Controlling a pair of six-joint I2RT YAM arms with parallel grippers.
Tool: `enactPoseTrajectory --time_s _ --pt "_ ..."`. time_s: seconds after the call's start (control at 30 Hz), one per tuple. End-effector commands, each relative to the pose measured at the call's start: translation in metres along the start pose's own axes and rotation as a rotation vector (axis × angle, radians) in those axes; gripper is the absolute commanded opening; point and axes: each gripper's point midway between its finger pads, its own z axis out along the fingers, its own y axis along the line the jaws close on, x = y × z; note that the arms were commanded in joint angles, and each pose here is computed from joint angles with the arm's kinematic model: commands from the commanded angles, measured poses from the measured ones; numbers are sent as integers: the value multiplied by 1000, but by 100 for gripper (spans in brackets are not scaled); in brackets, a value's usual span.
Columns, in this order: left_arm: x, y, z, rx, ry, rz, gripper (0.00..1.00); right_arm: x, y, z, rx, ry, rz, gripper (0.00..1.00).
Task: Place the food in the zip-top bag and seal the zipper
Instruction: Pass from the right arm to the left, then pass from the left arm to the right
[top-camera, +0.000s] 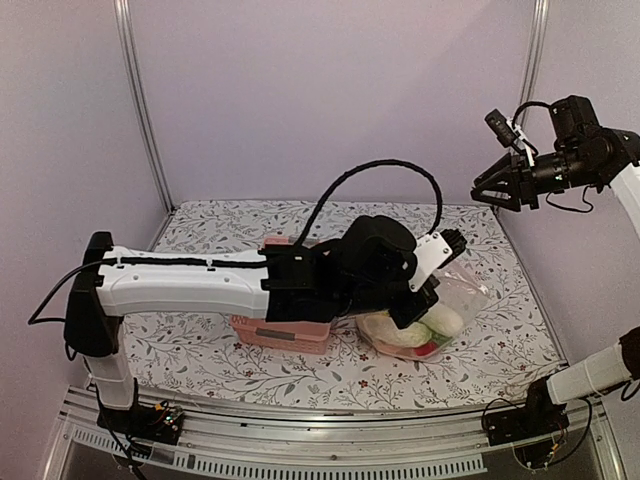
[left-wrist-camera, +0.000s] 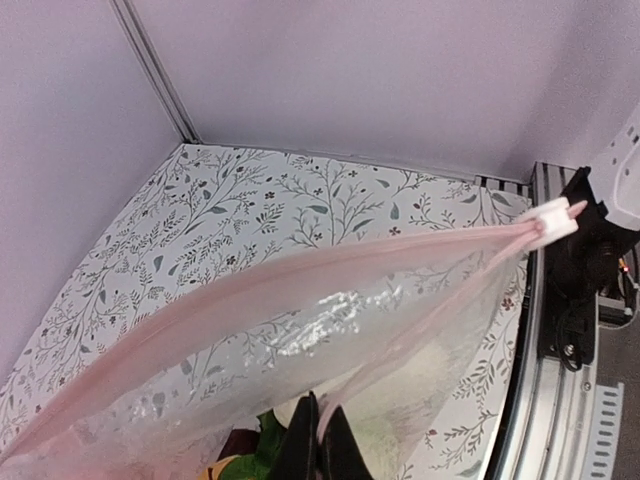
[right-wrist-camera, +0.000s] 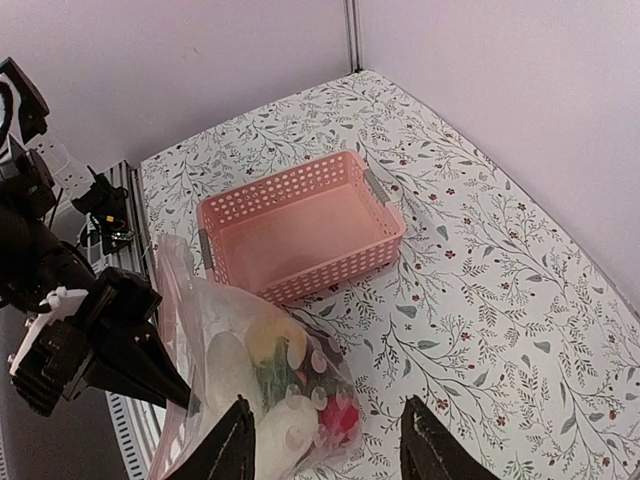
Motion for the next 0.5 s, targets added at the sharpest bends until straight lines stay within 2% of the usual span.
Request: enactPoseTrajectory --time_s 0.0,0.23,0.47 --pt "-14 42 -16 -87 -58 -119 0 21 13 0 -45 26 2 49" --pt "-2 72 -23 -114 -70 -202 0 40 32 1 -86 -16 9 51" --pt "4 84 -25 -96 -73 -254 0 61 51 4 -112 -70 -75 51"
